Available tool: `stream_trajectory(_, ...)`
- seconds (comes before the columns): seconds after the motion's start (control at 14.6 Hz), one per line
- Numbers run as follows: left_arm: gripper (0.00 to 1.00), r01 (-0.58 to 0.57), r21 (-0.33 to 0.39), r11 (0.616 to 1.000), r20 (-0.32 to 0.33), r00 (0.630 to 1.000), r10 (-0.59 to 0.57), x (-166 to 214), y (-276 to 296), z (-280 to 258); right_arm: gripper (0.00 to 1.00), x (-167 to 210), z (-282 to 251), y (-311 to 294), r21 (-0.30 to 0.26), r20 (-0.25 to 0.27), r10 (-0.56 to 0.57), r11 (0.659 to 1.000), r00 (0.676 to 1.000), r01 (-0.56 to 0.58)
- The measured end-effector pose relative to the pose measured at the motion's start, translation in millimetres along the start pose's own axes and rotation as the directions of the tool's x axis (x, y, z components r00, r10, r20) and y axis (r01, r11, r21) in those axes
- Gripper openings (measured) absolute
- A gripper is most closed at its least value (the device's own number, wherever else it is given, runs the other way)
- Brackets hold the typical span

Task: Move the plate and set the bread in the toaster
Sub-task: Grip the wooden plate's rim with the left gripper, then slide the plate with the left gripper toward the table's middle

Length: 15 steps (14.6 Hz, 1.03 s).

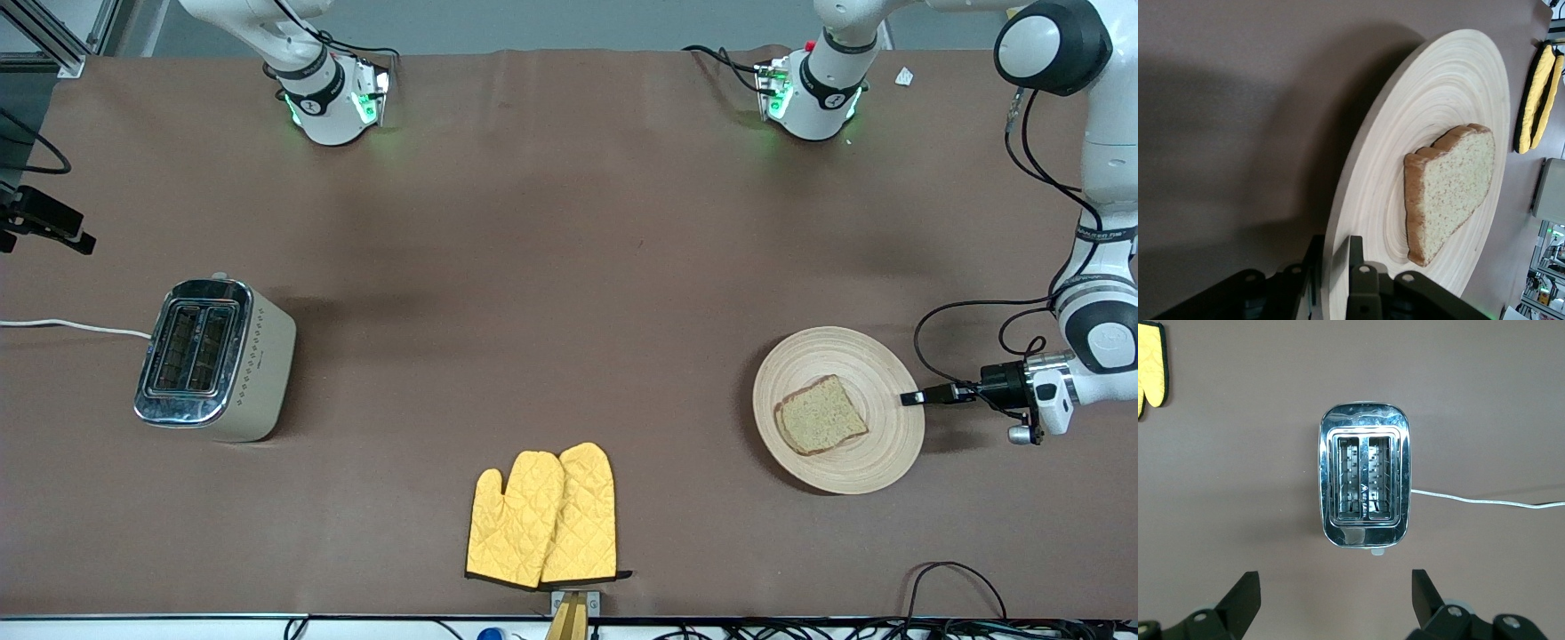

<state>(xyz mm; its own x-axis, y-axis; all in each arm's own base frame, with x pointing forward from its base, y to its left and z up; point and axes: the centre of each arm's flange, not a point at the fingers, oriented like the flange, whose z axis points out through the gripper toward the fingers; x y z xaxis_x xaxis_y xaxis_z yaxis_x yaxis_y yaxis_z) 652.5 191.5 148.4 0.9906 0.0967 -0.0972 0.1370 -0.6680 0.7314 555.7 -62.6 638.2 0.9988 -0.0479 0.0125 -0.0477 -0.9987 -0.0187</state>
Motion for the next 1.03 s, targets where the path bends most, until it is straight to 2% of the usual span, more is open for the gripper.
stream_trajectory(0.07, 0.16, -0.007, -0.013, 1.000, -0.001, 1.000, 0.007, -0.1, 0.5, -0.6, 1.00, 0.0, 0.0, 0.0, 0.000, 0.000, 0.000, 1.000, 1.000, 0.000)
stream_trajectory(0.41, 0.12, -0.063, -0.045, 0.997, 0.004, 0.998, 0.064, 0.7, 6.7, -4.1, 1.00, 0.0, 0.0, 0.0, 0.000, 0.000, 0.000, 1.000, 1.000, 0.000)
stream_trajectory(0.62, 0.10, -0.122, -0.122, 0.985, 0.070, 0.989, 0.131, -0.8, 33.5, 14.9, 1.00, 0.0, 0.0, 0.0, 0.000, 0.000, 0.000, 1.000, 1.000, 0.000)
stream_trajectory(1.03, 0.10, -0.220, -0.256, 0.941, 0.153, 0.952, 0.264, 2.9, 130.7, 74.4, 1.00, 0.0, 0.0, 0.0, 0.000, 0.000, 0.000, 1.000, 1.000, 0.000)
